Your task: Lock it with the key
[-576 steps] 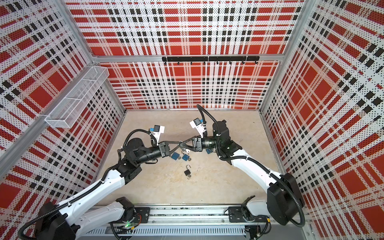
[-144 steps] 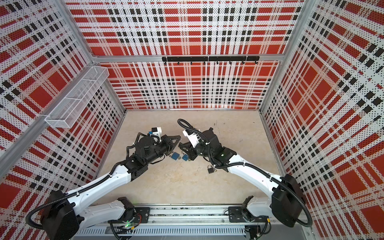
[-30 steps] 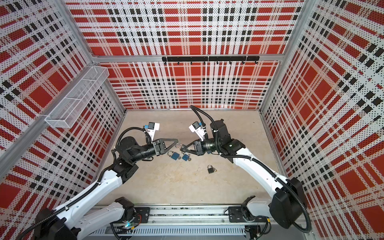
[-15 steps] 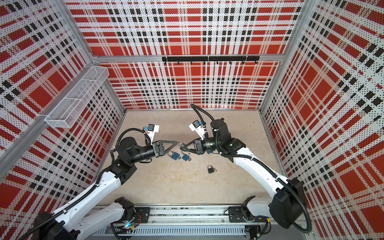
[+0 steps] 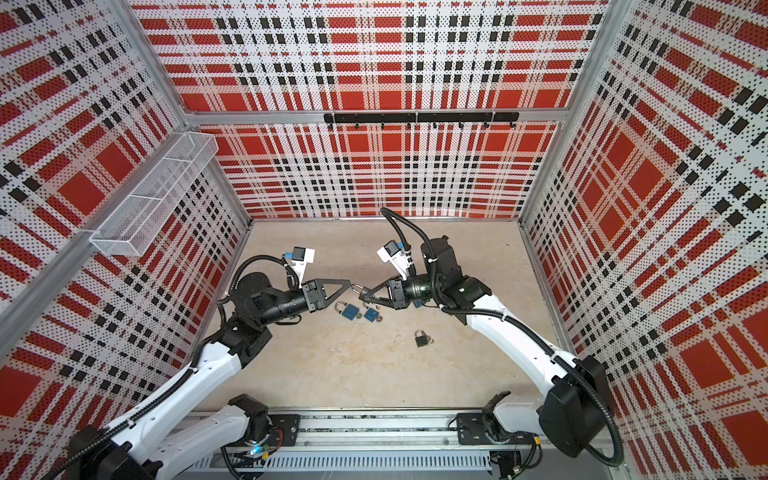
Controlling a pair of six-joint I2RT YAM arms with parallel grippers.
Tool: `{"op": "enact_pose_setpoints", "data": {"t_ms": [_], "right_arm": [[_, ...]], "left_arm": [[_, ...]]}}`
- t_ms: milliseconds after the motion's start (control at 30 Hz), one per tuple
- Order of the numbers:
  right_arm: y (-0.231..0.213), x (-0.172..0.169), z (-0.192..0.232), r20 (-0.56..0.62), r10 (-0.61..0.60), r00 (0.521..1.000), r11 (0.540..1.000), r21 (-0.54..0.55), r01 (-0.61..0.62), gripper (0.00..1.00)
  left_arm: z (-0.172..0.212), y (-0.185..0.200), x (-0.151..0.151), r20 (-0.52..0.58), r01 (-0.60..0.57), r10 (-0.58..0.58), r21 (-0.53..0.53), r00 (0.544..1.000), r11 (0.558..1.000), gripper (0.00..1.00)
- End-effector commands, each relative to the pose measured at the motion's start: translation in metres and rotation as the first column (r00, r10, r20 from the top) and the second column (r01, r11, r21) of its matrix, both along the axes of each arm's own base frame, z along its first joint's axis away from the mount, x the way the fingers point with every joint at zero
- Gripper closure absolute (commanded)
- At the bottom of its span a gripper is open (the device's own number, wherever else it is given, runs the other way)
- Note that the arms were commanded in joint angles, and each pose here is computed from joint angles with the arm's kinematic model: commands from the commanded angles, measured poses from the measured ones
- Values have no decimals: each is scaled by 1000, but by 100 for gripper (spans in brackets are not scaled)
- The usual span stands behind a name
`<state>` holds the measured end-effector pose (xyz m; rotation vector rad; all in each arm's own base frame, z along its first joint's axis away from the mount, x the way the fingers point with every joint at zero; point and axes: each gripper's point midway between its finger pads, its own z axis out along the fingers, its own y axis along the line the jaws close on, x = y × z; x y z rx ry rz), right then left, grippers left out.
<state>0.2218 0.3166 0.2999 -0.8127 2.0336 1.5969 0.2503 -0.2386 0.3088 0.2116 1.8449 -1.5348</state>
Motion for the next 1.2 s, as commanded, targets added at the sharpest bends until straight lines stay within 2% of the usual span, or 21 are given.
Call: {"op": "enact_pose_setpoints", "data": {"t_ms": [0, 400, 933, 1100, 1167], "right_arm": [[1, -1, 26, 79, 16, 997, 998, 64, -21, 100], [2, 2, 20, 65, 13, 998, 999, 51, -17, 100], [3, 0, 21, 57, 24, 998, 997, 69, -28, 100], [3, 0, 21, 56, 23, 998, 997, 70, -27, 100], [3, 1, 19, 55, 19, 998, 998, 66, -23, 100]], "left_arm": [[10, -7, -2, 30, 40, -40, 2, 999, 999, 65], [14, -11, -11, 59, 63, -62, -4, 996, 998, 66], [29, -17, 0, 94, 69, -66, -32, 993, 997, 54], [32, -22, -3, 97, 97, -92, -45, 991, 994, 57], [32, -23, -5, 96, 103, -98, -47, 990, 994, 64]]}}
